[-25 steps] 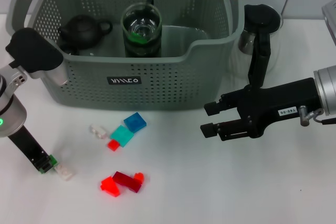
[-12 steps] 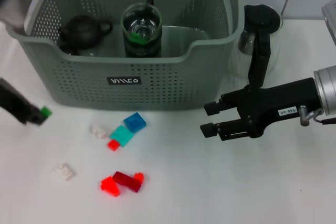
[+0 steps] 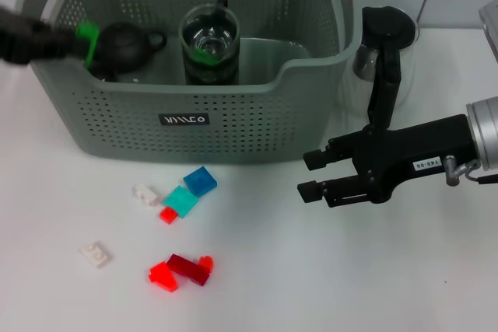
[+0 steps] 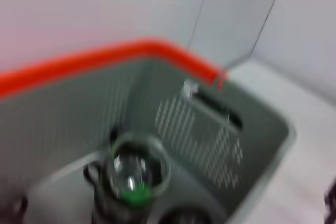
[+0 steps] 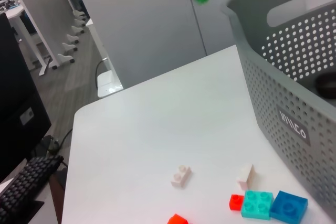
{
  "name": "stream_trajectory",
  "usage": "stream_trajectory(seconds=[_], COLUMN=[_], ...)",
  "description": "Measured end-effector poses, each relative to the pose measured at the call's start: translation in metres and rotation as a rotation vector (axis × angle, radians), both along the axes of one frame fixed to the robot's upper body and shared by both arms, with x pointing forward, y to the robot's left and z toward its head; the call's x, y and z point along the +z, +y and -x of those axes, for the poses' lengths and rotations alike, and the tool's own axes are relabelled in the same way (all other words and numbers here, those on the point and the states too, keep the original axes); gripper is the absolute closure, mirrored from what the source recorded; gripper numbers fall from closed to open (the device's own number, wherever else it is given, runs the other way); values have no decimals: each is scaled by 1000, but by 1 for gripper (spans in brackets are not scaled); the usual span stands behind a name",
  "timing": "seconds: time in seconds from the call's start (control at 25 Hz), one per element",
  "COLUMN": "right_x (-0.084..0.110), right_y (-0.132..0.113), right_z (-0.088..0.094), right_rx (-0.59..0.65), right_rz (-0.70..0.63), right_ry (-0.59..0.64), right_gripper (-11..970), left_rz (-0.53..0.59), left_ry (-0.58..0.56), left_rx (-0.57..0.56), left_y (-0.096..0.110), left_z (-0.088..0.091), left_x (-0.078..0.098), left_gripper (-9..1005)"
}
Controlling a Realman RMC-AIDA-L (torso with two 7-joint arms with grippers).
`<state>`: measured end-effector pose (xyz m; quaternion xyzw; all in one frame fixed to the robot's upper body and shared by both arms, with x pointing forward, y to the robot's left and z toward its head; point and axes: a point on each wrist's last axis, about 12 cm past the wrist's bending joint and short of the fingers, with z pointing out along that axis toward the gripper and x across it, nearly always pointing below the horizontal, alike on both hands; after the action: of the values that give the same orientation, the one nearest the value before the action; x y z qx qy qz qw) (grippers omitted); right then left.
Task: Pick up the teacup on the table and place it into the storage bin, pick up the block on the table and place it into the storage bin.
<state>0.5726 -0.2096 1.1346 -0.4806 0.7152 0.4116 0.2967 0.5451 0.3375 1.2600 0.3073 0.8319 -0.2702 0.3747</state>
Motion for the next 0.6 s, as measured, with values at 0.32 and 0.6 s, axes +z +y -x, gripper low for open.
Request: stream_trajectory(seconds=[0.32,0.6], right_x=[1,4], right_y=[2,-5], right_z=[-1,-4], right_rx=[5,-35], right_rz=[-1,-29], right_ry=[2,-7], right_gripper=[350,350], left_rz=[-28,-144], left_ry=[-64,-67], left_rx=[31,52], left_y=[-60,-101], left_z=[-54,-90], left_x=[2,-13], left_gripper=[800,796])
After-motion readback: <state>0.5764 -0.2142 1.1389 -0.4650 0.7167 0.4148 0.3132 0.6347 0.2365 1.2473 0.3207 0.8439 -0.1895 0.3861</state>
